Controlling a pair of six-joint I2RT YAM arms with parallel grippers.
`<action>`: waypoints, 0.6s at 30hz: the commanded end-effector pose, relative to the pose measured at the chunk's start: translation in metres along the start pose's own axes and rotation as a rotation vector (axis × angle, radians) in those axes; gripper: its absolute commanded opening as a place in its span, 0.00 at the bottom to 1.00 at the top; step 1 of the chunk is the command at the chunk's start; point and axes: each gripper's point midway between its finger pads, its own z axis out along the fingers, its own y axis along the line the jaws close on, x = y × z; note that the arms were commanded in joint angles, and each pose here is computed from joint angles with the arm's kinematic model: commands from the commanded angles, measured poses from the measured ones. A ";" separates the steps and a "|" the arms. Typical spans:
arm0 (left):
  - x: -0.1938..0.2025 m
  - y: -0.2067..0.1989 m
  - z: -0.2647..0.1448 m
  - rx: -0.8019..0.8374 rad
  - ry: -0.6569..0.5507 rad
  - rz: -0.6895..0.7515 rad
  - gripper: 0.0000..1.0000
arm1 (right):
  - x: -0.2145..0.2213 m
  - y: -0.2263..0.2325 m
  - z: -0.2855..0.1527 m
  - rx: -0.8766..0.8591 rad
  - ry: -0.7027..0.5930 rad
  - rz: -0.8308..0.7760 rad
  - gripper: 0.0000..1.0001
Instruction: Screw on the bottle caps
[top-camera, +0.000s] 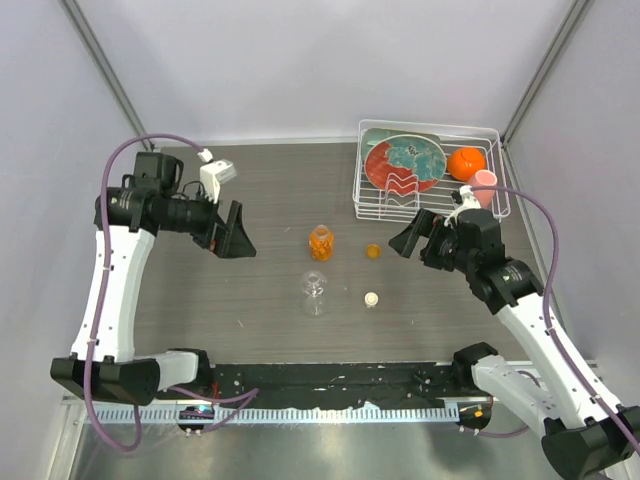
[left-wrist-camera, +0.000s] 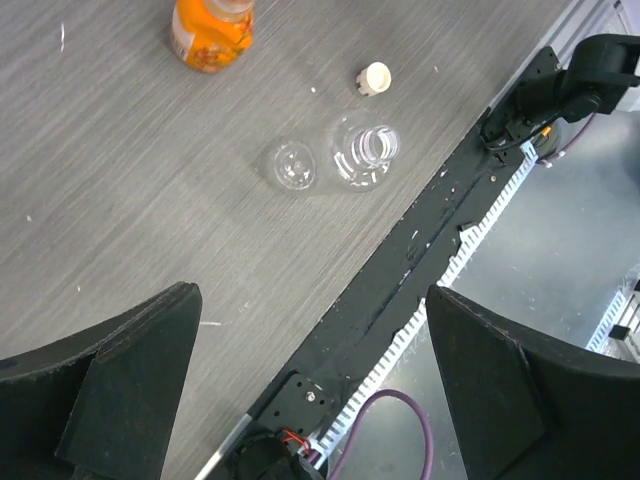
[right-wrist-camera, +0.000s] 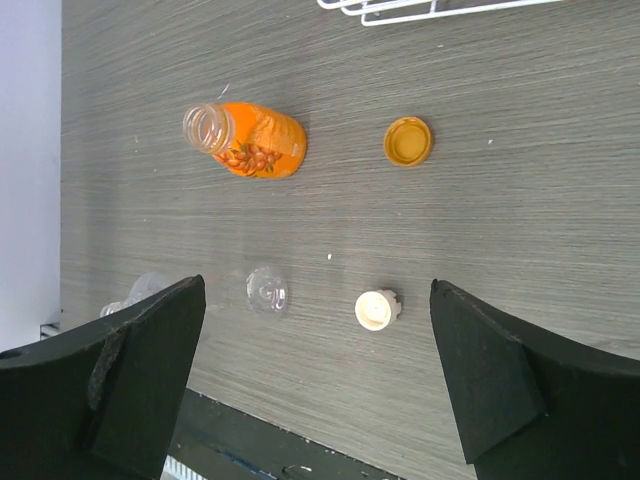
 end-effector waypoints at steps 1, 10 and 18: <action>-0.018 -0.031 -0.008 0.094 -0.040 0.106 1.00 | -0.028 0.010 -0.006 -0.008 -0.105 -0.013 1.00; -0.066 -0.103 0.060 0.103 0.019 0.470 1.00 | -0.087 0.001 -0.084 0.171 -0.361 -0.021 0.78; -0.054 -0.139 0.162 0.186 0.150 0.584 0.99 | -0.115 0.000 -0.182 0.195 -0.617 0.039 0.52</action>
